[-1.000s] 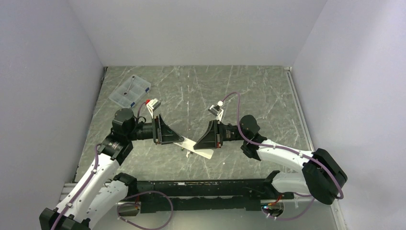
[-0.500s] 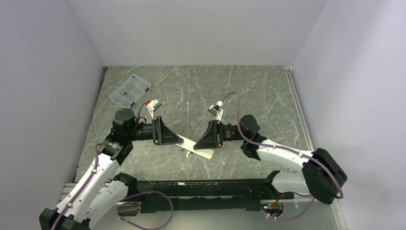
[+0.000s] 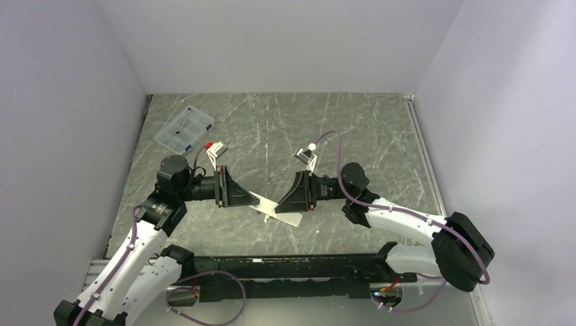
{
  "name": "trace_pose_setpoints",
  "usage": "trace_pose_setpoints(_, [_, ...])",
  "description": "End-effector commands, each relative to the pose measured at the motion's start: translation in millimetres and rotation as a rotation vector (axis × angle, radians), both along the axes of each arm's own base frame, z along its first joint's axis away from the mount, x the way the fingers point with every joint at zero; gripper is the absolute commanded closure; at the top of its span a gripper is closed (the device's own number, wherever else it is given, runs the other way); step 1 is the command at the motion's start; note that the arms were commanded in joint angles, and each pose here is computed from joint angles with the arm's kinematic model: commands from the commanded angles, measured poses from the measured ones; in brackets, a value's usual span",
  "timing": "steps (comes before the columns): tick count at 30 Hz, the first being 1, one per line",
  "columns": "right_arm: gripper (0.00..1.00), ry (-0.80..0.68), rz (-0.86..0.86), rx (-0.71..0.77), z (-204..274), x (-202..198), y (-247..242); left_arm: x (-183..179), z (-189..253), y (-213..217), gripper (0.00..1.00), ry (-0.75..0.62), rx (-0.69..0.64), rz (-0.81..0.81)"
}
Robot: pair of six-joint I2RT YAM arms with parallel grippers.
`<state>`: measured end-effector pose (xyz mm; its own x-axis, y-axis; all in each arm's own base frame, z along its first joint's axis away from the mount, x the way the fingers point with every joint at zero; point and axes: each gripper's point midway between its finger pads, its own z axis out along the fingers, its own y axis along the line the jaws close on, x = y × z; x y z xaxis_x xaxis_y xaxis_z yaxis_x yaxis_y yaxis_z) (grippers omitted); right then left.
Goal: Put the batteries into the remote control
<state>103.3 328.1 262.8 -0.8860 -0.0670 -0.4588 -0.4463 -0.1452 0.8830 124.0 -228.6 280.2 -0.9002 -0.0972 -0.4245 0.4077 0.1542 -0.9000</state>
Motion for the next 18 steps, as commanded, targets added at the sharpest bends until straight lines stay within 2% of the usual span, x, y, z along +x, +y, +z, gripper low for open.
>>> trace_pose_setpoints(1, [0.53,-0.107,-0.039,0.052,25,3,-3,-1,8,1,1.0,-0.064,-0.011,0.01])
trace_pose_setpoints(6, [0.41,-0.138,-0.073,0.039,22,4,-9,1,9,1,1.0,-0.074,-0.016,0.024])
trace_pose_setpoints(18, [0.32,-0.209,-0.219,-0.016,15,8,-38,9,9,2,1.0,-0.083,-0.041,0.086])
